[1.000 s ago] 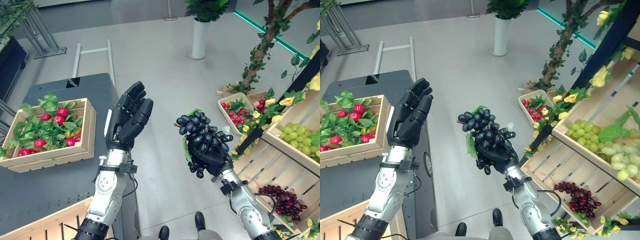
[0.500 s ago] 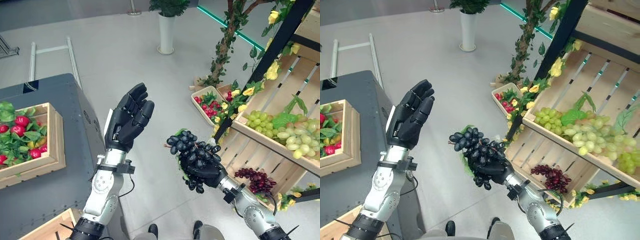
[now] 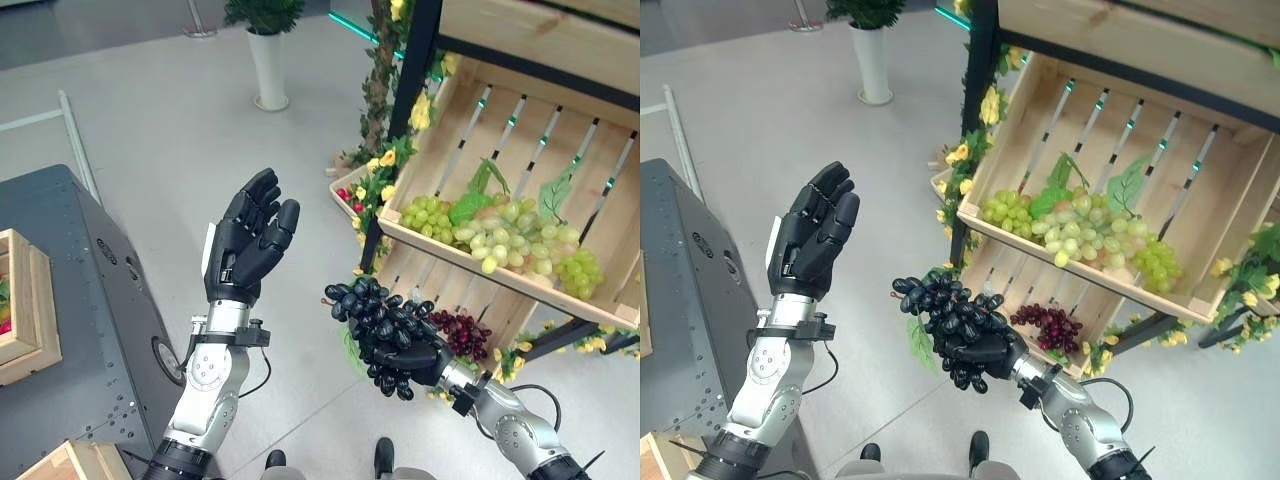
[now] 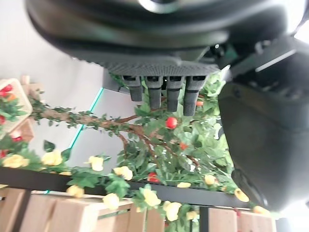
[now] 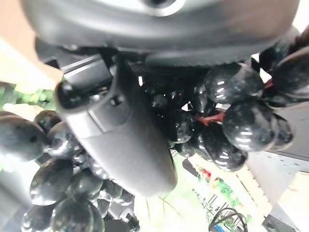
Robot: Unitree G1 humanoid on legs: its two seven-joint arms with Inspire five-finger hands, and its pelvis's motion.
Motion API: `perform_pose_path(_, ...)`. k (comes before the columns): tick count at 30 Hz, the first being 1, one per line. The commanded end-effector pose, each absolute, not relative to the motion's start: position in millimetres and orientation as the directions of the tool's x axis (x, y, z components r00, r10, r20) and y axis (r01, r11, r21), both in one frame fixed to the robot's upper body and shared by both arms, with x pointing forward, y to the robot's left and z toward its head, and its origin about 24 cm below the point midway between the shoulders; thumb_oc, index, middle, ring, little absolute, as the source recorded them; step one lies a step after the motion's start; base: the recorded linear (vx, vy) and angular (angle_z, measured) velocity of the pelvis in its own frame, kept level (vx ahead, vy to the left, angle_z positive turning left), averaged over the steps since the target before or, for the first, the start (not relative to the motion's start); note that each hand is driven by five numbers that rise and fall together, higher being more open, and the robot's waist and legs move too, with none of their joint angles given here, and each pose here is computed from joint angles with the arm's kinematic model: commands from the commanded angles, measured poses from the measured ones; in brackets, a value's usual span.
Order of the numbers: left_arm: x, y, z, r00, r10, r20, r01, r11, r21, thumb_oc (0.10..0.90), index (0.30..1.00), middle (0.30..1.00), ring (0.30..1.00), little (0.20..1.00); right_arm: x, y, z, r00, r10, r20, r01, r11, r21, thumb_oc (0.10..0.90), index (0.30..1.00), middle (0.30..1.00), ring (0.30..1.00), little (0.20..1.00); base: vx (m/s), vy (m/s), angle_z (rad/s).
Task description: Pick up the fruits from the basket on one side to the basket on the other side
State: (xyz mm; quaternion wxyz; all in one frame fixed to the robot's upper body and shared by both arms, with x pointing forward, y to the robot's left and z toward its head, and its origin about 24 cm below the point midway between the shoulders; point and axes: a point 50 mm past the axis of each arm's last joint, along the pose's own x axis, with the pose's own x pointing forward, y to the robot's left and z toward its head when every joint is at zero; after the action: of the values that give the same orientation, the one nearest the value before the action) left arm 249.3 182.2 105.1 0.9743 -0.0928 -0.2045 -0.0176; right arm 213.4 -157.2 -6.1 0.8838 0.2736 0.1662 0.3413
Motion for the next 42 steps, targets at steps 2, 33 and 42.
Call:
perform_pose_path(2,247,184,148,0.767,0.002,0.641,0.109,0.985,-0.133,0.800,0.900,0.900,0.900,0.900,243,-142,45,0.698,0.692,0.186,-0.672,0.541,0.506,0.400,0.300,0.300,0.300,0.300,-0.07,0.036,0.03)
perform_pose_path(33,269,154,201,0.577,-0.060,0.815,0.223,0.971,-0.087,0.800,0.900,0.900,0.900,0.900,315,-150,124,0.806,0.362,0.468,-0.546,0.761,0.350,0.400,0.300,0.300,0.300,0.300,-0.13,0.027,0.08)
perform_pose_path(42,268,145,206,0.532,-0.067,0.844,0.262,0.961,-0.089,0.800,0.900,0.900,0.900,0.900,326,-144,144,0.780,0.387,0.492,-0.564,0.775,0.284,0.400,0.300,0.300,0.300,0.300,-0.06,0.035,-0.03)
